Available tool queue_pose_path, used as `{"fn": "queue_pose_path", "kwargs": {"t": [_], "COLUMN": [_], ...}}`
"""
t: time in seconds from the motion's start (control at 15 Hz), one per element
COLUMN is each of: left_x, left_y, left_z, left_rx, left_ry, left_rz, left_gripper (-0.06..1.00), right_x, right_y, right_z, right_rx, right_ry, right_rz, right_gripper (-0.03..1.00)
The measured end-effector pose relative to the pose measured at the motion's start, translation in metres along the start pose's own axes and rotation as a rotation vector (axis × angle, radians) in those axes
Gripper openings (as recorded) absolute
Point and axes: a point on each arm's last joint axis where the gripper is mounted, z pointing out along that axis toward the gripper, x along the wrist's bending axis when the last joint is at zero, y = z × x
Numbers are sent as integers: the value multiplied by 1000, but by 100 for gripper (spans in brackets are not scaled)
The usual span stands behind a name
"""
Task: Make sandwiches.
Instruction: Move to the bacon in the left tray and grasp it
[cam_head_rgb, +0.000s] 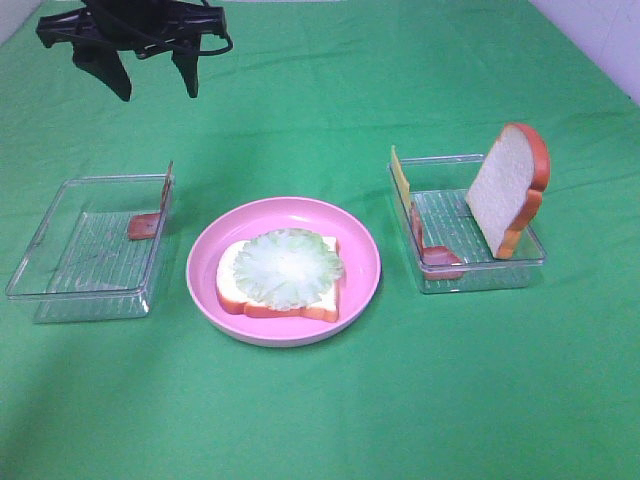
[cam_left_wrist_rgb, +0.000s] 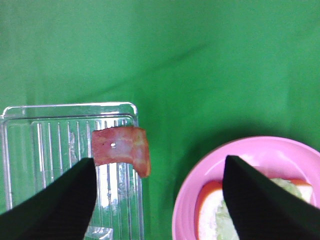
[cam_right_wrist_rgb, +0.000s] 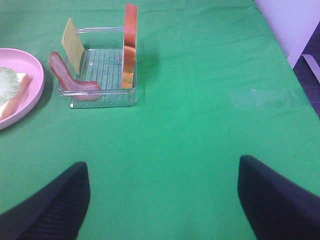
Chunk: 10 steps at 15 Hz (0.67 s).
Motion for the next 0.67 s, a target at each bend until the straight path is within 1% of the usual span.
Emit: {"fn": "queue_pose_path", "kwargs": {"t": [0.13, 0.27, 0.47, 0.6, 0.67], "left_x": [5, 7, 7, 7, 6], "left_y": [-5, -10, -15, -20, -23], "left_z": [14, 36, 59, 82, 90], "left_rx": [32, 82, 126, 172, 195], "left_ry": [50, 83, 101, 115, 108], "left_rz": [-3, -2, -18, -21, -27], "left_gripper": [67, 67, 67, 67, 67], "right_x": [0, 0, 0, 0, 0], "right_y": [0, 0, 0, 0, 0], "right_z": [0, 0, 0, 0, 0], "right_rx": [0, 0, 0, 0, 0], "right_ry": [0, 0, 0, 0, 0], "right_rz": [0, 0, 0, 0, 0], "right_gripper": [77, 77, 77, 77, 77]}}
